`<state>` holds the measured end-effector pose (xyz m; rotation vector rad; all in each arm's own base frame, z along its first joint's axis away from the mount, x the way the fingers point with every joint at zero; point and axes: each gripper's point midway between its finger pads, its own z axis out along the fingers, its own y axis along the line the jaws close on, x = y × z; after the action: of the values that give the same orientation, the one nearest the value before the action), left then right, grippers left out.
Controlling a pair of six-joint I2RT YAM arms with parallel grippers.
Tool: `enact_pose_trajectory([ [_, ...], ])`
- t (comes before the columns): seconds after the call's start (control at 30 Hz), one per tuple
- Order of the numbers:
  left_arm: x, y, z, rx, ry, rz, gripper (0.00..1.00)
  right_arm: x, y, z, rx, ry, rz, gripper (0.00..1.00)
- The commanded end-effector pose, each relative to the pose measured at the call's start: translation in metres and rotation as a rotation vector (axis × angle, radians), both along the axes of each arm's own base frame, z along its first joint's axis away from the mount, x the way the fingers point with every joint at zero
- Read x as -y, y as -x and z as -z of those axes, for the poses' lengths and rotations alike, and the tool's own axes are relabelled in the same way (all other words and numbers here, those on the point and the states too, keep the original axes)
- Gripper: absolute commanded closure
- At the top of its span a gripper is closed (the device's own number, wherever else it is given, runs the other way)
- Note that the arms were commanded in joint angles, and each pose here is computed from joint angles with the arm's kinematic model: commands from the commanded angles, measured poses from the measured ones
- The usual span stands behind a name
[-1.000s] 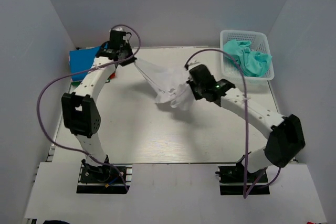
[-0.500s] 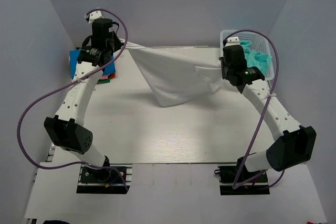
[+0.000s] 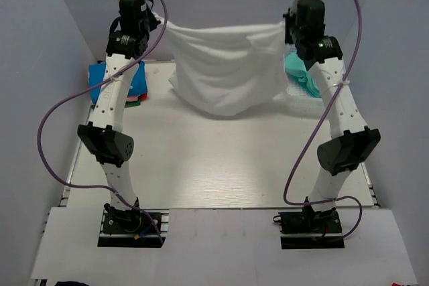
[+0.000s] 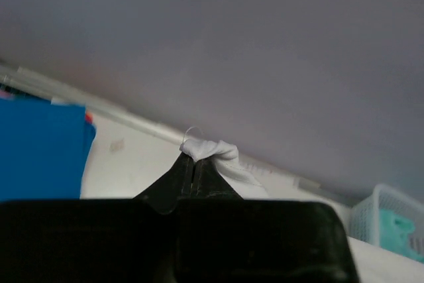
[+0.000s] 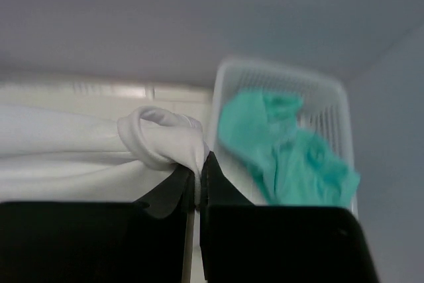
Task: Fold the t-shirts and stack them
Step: Flatten out the tshirt
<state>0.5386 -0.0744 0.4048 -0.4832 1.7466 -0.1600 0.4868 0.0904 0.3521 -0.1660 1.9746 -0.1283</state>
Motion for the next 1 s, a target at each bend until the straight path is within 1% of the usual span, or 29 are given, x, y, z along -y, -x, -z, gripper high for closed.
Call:
enact_pose_trajectory([
  [0.0, -0.013, -0.009, -0.095, 0.27, -0.014, -0.013, 1.0, 0.004, -0.032, -0.116, 0.325, -0.016, -0.024, 1.0],
  [0.03, -0.012, -0.009, -0.102, 0.298, -0.008, -0.014, 1.0, 0.002, -0.037, -0.144, 0.405, -0.018, -0.028, 1.0],
  [0.07, -0.02, 0.0, -0.126, 0.37, -0.021, -0.024, 1.0, 0.0, -0.042, -0.15, 0.438, -0.013, -0.039, 0.99],
  [0.1, -0.025, 0.006, -0.136, 0.4, -0.025, -0.042, 1.0, 0.001, -0.042, -0.168, 0.505, -0.022, -0.044, 0.99],
  [0.13, -0.028, 0.012, -0.144, 0.426, -0.019, -0.055, 1.0, 0.001, -0.044, -0.15, 0.473, -0.005, -0.046, 0.99],
  [0.17, -0.031, 0.015, -0.147, 0.442, -0.053, -0.064, 1.0, 0.005, -0.032, -0.179, 0.567, -0.023, -0.048, 0.99],
  [0.2, -0.035, 0.023, -0.154, 0.452, -0.062, -0.074, 1.0, 0.007, -0.017, -0.193, 0.601, -0.035, -0.065, 0.99],
  [0.23, -0.038, 0.039, -0.168, 0.478, -0.064, -0.077, 1.0, 0.006, -0.02, -0.176, 0.567, -0.037, -0.068, 0.99],
  [0.27, -0.04, 0.039, -0.153, 0.432, -0.086, -0.082, 1.0, 0.006, -0.009, -0.175, 0.558, -0.04, -0.085, 0.99],
  [0.3, -0.041, 0.044, -0.144, 0.405, -0.092, -0.08, 1.0, 0.005, -0.011, -0.157, 0.513, -0.03, -0.099, 0.96],
  [0.33, -0.045, 0.049, -0.136, 0.381, -0.098, -0.095, 1.0, 0.004, -0.011, -0.146, 0.488, -0.02, -0.109, 0.96],
  [0.37, -0.05, 0.061, -0.108, 0.311, -0.101, -0.108, 1.0, 0.002, -0.011, -0.12, 0.423, -0.005, -0.122, 0.96],
  [0.4, -0.05, 0.069, -0.088, 0.264, -0.078, -0.107, 1.0, 0.0, -0.005, -0.095, 0.364, -0.001, -0.13, 0.95],
  [0.43, -0.05, 0.071, -0.028, 0.135, -0.088, -0.102, 1.0, -0.008, -0.002, -0.053, 0.257, -0.006, -0.176, 0.94],
  [0.47, -0.054, 0.098, -0.022, 0.119, -0.065, -0.106, 1.0, -0.011, 0.012, -0.023, 0.185, -0.023, -0.2, 0.93],
  [0.5, -0.051, 0.108, 0.004, 0.08, 0.008, -0.11, 1.0, -0.019, 0.021, -0.004, 0.141, -0.045, -0.252, 0.88],
  [0.53, -0.046, 0.12, 0.074, -0.058, 0.016, -0.084, 1.0, -0.026, 0.034, 0.007, 0.118, -0.078, -0.275, 0.85],
  [0.57, -0.045, 0.135, 0.102, -0.115, 0.033, -0.077, 1.0, -0.025, 0.056, 0.071, -0.025, -0.107, -0.265, 0.82],
  [0.6, -0.046, 0.155, 0.132, -0.191, 0.083, -0.104, 1.0, -0.035, 0.068, 0.089, -0.074, -0.144, -0.321, 0.74],
  [0.63, -0.043, 0.183, 0.168, -0.287, 0.122, -0.098, 1.0, -0.036, 0.082, 0.1, -0.107, -0.175, -0.321, 0.69],
  [0.67, -0.041, 0.199, 0.187, -0.351, 0.147, -0.092, 1.0, -0.035, 0.1, 0.138, -0.2, -0.183, -0.318, 0.65],
  [0.7, -0.045, 0.227, 0.215, -0.459, 0.16, -0.128, 0.81, -0.038, 0.126, 0.165, -0.295, -0.198, -0.33, 0.59],
  [0.73, -0.047, 0.242, 0.23, -0.529, 0.173, -0.158, 0.72, -0.036, 0.142, 0.192, -0.375, -0.214, -0.307, 0.53],
  [0.77, -0.046, 0.255, 0.236, -0.566, 0.179, -0.167, 0.72, -0.034, 0.151, 0.202, -0.412, -0.218, -0.302, 0.5],
  [0.8, -0.049, 0.272, 0.248, -0.639, 0.171, -0.187, 0.7, -0.032, 0.174, 0.224, -0.514, -0.209, -0.302, 0.46],
  [0.83, -0.047, 0.278, 0.251, -0.656, 0.188, -0.185, 0.42, -0.03, 0.179, 0.227, -0.539, -0.2, -0.301, 0.28],
  [0.87, -0.045, 0.279, 0.251, -0.663, 0.181, -0.166, 0.06, -0.028, 0.186, 0.23, -0.573, -0.196, -0.297, 0.14],
  [0.9, -0.046, 0.283, 0.254, -0.682, 0.176, -0.169, 0.0, -0.027, 0.187, 0.233, -0.595, -0.178, -0.301, 0.1],
  [0.97, -0.045, 0.282, 0.247, -0.705, 0.178, -0.179, 0.0, -0.027, 0.187, 0.232, -0.609, -0.174, -0.296, 0.1],
])
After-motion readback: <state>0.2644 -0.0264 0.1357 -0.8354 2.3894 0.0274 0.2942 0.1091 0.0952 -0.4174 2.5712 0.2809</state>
